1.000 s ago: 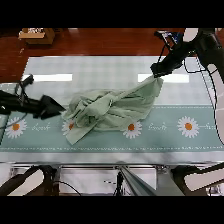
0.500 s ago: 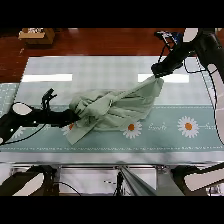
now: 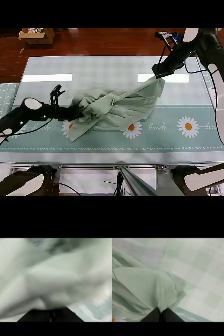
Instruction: Fold the shirts.
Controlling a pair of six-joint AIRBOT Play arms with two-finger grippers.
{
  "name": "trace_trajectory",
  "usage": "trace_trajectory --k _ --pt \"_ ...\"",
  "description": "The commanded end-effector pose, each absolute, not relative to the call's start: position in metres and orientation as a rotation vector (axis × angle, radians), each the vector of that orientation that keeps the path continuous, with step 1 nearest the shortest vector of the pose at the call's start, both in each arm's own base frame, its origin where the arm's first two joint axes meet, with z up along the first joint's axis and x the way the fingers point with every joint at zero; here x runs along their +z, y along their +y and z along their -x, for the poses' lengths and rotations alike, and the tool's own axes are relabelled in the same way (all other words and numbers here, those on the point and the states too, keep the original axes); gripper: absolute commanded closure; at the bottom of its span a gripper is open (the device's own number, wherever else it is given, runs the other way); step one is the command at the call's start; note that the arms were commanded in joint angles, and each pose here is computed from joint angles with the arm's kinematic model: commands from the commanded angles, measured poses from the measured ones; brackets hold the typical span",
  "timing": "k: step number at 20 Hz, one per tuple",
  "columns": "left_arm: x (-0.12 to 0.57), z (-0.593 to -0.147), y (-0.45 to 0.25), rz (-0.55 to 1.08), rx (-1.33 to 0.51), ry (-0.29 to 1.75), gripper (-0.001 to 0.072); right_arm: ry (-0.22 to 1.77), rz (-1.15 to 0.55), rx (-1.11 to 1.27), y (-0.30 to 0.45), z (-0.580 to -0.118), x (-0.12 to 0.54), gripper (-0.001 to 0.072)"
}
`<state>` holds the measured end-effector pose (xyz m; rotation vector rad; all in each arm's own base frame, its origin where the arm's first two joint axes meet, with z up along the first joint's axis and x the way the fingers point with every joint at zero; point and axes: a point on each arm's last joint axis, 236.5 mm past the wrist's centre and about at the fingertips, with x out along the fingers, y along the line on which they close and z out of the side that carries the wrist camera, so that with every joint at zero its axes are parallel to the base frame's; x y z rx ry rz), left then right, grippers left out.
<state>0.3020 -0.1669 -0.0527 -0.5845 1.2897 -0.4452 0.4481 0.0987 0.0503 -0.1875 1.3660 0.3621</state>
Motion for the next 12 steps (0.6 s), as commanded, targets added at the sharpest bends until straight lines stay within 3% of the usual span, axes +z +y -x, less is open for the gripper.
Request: trace_trajectory --k 1,6,12 --pt "0.036 -0.317 -0.177 0.501 -0.621 1.147 0.0685 1.330 0.213 0.334 0.090 -0.443 0.073 0.0685" --pt "0.263 -0.333 -0.140 0.330 -0.643 0.584 0.0685 1.094 0.219 0.311 0.084 -0.421 0.170 0.0685" --pt "0.450 -0.261 -0.121 0.124 -0.588 0.118 0.0685 0.536 0.153 0.254 0.072 -0.354 0.353 0.0685"
